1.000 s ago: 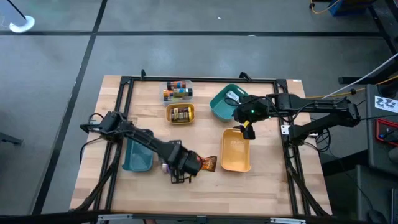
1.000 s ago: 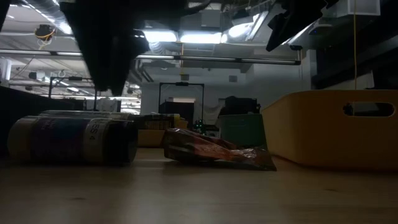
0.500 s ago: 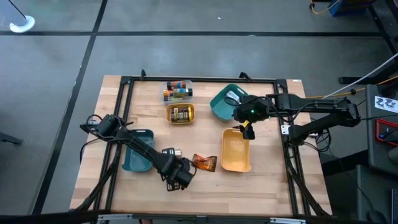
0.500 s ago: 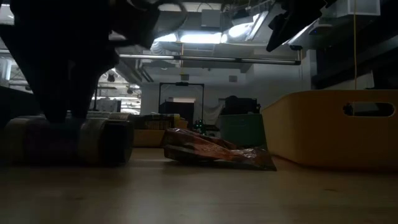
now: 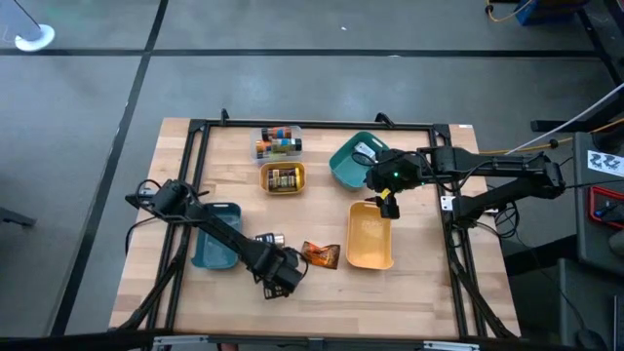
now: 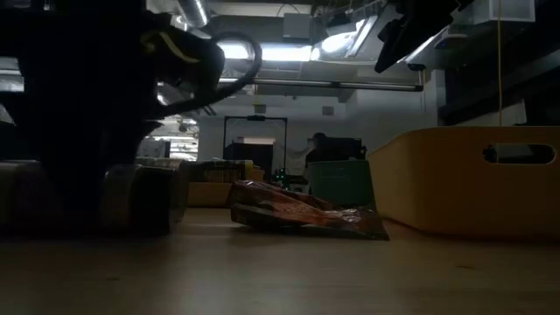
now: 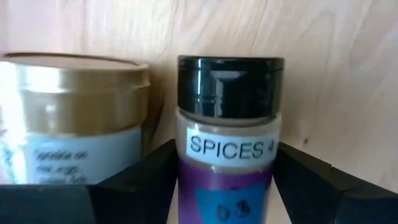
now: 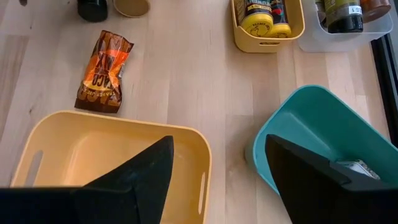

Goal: Sort spices by type
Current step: Put the black seasoning bottle into the transparent bin

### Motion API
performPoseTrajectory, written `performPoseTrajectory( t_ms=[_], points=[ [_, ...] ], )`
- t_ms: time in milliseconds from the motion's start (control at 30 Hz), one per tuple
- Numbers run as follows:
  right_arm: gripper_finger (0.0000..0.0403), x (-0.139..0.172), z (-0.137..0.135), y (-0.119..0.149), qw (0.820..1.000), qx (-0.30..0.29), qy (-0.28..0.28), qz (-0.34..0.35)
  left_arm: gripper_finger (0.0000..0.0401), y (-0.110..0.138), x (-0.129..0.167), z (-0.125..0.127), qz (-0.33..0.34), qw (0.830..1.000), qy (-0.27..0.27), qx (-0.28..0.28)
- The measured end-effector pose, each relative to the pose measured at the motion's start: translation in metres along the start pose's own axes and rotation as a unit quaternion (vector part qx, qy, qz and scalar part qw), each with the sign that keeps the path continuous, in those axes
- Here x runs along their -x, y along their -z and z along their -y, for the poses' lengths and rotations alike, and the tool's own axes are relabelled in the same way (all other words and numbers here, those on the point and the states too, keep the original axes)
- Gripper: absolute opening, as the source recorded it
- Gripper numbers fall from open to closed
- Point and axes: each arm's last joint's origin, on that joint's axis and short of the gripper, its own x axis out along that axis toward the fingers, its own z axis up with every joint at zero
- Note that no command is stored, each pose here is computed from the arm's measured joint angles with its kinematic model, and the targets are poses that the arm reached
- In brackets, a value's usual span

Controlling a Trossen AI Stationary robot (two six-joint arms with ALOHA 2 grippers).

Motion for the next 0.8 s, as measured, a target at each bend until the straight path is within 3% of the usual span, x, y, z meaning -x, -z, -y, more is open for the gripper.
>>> performPoseTrajectory(
  t_ms=[233,467,600,800],
  points=[
    [0.0254,0.0,-0.001,0.0,1.0,-0.023,-0.017,0.001,0.0229,0.0,-0.003,0.0,0.004,1.0,0.003,0.007],
    [0.0254,-0.016,-0.004,-0.002,0.997,-0.037,-0.071,-0.018,0.0162,-0.007,0.011,0.002,0.02,0.999,0.017,-0.035],
    [0.0254,-0.029,-0.004,-0.004,0.996,-0.039,-0.077,-0.037,0.0135,-0.009,0.03,0.001,0.043,0.998,0.035,-0.042],
    [0.0254,-0.049,-0.004,-0.008,0.995,-0.038,-0.079,-0.046,0.0137,-0.009,0.078,-0.021,0.1,0.993,0.059,-0.031]
  ],
)
